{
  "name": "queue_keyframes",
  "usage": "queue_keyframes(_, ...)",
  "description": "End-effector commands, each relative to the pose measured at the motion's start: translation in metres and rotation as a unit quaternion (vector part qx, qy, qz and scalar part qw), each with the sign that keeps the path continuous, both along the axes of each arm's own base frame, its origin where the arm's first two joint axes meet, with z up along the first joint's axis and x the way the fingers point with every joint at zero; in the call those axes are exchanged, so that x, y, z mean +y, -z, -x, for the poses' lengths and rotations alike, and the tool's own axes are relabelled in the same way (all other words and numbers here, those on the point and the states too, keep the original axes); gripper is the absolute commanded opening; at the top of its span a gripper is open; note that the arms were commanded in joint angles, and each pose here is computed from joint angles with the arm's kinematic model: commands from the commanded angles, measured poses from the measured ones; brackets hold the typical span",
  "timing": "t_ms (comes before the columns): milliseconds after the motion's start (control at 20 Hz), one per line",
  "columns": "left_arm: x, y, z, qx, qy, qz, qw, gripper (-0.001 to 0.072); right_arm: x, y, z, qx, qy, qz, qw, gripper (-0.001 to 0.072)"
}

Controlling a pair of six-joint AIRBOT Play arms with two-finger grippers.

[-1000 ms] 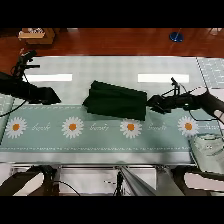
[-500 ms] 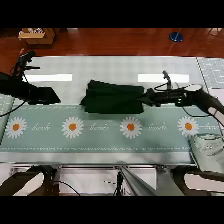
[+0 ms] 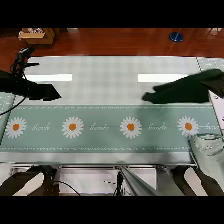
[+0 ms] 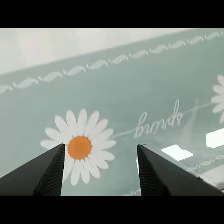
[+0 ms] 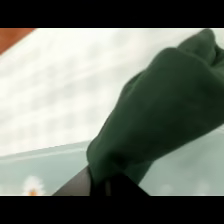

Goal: Fold the shirts.

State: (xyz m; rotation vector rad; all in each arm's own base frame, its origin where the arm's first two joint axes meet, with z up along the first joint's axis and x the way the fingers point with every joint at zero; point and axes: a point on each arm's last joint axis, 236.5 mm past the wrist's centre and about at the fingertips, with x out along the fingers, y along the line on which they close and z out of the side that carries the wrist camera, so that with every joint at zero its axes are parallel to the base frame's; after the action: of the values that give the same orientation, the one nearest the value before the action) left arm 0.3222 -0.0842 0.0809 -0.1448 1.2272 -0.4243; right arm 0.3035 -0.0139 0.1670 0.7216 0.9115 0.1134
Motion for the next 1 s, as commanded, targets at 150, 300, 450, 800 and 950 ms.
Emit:
queue_keyframes(150, 0.002, 0.007, -0.018, -0.025, 0.012, -0.009, 1.000, 0.0542, -0.141, 0.034, 0.195, 0.279, 0.290, 0.171, 0.900, 0.0021)
queue_keyframes(300, 0.002, 0.017, -0.021, -0.019, 0.024, -0.012, 0.999, 0.0542, -0.163, 0.034, 0.241, 0.332, 0.359, 0.182, 0.853, 0.0021)
queue_keyframes(450, 0.003, 0.022, -0.027, -0.022, 0.026, -0.014, 0.999, 0.0542, -0.177, 0.031, 0.285, 0.395, 0.400, 0.210, 0.800, 0.0022)
queue_keyframes(800, 0.005, 0.022, -0.040, -0.042, 0.016, -0.017, 0.999, 0.0542, -0.176, 0.046, 0.336, 0.497, 0.401, 0.224, 0.736, 0.0021)
queue_keyframes(950, 0.007, 0.020, -0.048, -0.058, 0.009, -0.018, 0.998, 0.0542, -0.163, 0.079, 0.351, 0.549, 0.369, 0.203, 0.722, 0.0022)
